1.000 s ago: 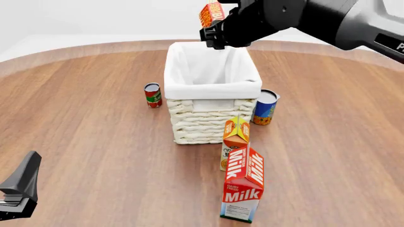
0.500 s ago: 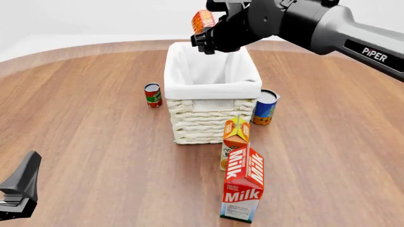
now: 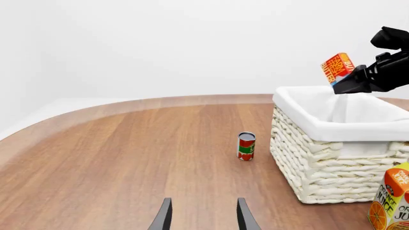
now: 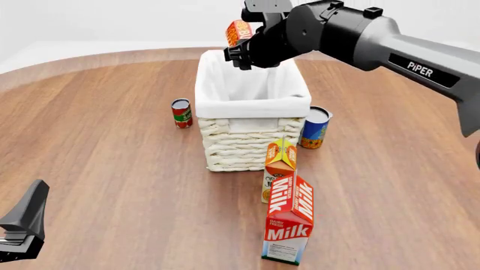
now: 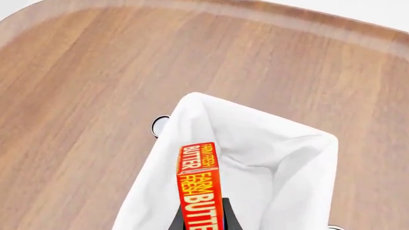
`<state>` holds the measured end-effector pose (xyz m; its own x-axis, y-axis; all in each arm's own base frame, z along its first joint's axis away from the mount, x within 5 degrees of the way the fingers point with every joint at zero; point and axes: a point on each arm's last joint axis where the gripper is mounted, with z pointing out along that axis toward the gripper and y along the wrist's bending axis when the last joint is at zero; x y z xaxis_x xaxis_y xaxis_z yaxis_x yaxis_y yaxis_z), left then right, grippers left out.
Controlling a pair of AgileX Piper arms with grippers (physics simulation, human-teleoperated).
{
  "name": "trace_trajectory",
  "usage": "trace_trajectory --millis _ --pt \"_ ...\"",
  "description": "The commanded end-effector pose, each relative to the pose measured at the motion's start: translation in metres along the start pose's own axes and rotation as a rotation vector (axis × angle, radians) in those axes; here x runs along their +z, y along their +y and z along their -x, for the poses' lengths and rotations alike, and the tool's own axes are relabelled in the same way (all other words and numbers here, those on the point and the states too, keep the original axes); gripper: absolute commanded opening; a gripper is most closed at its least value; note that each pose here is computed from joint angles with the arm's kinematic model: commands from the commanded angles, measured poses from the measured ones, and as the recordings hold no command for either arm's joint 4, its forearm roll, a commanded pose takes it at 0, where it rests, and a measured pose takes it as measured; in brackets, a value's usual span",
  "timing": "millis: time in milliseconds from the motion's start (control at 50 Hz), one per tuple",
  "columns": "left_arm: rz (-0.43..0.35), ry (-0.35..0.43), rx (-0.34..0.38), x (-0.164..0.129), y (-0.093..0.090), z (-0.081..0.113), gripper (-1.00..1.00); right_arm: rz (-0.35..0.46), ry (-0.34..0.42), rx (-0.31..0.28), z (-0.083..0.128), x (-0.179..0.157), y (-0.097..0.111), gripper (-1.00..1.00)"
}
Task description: Pick up the butter and put it in the basket.
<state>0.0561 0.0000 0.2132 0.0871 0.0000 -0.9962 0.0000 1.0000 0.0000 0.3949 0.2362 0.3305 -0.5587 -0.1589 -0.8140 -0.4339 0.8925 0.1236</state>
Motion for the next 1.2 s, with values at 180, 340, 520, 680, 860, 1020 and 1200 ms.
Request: trace_trajectory --millis 180,340,520,680,860,1020,1200 --pt "0.0 0.0 0.0 0.0 0.0 0.0 1.0 0.001 -0.03 0.033 0.001 0.006 -0.002 -1.0" --pt "0.0 0.0 0.0 0.0 0.0 0.0 1.0 -0.004 -0.031 0.036 0.001 0.008 -0.005 -1.0" --pt "0.0 0.0 0.0 0.0 0.0 0.0 1.0 -0.013 -0.028 0.044 -0.003 0.013 -0.01 -1.0" --pt "0.0 0.0 0.0 0.0 0.0 0.0 1.0 -0.016 -0.021 0.045 -0.007 0.017 -0.012 -1.0" --pt "0.0 0.0 0.0 0.0 0.0 0.0 1.0 -0.016 -0.017 0.047 -0.009 0.02 -0.012 -1.0" --pt "0.0 0.0 0.0 0.0 0.0 0.0 1.0 -0.019 -0.016 0.053 -0.011 0.024 -0.014 -1.0" --pt "0.0 0.0 0.0 0.0 0.0 0.0 1.0 -0.022 -0.014 0.055 -0.012 0.026 -0.016 -1.0"
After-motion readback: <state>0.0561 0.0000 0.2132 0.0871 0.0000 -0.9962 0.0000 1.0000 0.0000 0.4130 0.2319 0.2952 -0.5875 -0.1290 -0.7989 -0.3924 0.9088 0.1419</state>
